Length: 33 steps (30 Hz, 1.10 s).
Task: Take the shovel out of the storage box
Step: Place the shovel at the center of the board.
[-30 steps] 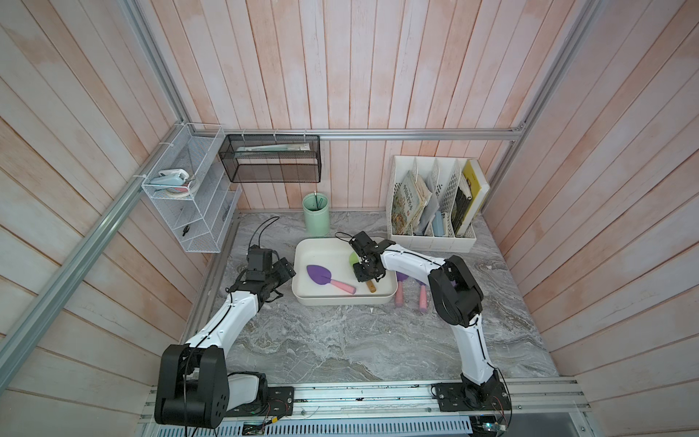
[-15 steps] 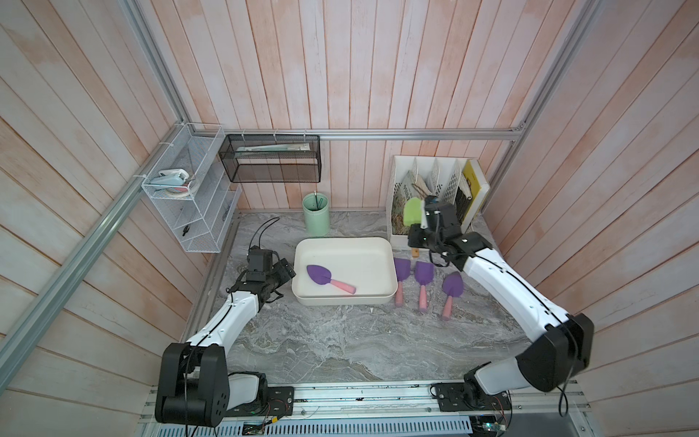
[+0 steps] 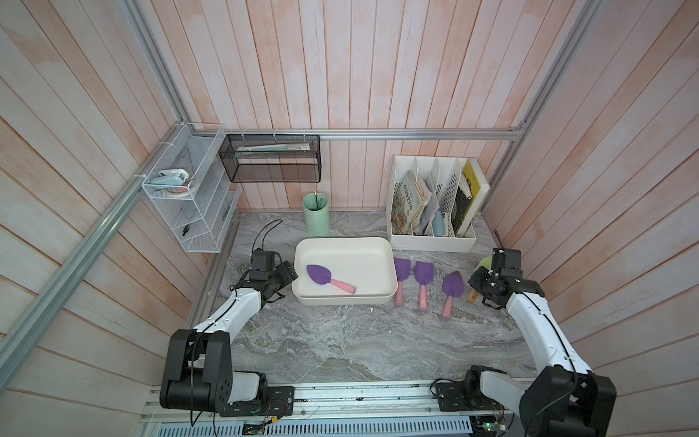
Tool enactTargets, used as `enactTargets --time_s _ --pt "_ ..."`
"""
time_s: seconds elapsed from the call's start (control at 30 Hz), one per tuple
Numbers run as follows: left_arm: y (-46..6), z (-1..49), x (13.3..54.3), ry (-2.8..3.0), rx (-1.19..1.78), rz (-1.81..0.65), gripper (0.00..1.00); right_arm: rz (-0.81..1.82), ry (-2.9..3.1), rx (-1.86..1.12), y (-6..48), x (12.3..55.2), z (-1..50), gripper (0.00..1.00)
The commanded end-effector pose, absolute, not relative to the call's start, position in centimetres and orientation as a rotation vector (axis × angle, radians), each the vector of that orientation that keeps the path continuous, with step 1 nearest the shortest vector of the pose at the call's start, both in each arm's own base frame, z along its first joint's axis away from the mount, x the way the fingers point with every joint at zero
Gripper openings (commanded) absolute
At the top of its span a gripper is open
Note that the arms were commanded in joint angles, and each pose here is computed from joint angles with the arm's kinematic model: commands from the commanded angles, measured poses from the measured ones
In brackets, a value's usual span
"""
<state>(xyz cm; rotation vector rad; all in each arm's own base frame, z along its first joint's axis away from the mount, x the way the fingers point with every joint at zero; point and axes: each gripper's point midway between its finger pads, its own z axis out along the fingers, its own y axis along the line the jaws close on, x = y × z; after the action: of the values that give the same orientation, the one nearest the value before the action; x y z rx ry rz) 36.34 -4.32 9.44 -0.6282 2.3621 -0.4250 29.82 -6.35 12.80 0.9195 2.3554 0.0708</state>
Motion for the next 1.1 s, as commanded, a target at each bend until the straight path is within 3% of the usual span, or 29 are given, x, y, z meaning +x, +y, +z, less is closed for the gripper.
enactTargets --time_s 0.0,0.73,0.9,1.07 --pt "-4.7 10.1 37.3 2.338 -0.592 -0.462 0.83 0.152 2.385 0.983 -6.0 29.6 10.4 0.00" --pt "-4.6 9.3 36.5 2.359 -0.610 -0.454 0.84 0.122 2.618 1.083 -6.1 27.5 0.3 0.00" --pt "-4.6 9.4 36.7 2.361 -0.607 -0.449 0.83 0.063 2.655 1.104 -6.5 26.6 -0.4 0.33" --pt "-4.5 9.3 36.9 2.380 -0.605 -0.435 0.84 0.061 2.624 1.085 -6.7 27.2 1.6 0.40"
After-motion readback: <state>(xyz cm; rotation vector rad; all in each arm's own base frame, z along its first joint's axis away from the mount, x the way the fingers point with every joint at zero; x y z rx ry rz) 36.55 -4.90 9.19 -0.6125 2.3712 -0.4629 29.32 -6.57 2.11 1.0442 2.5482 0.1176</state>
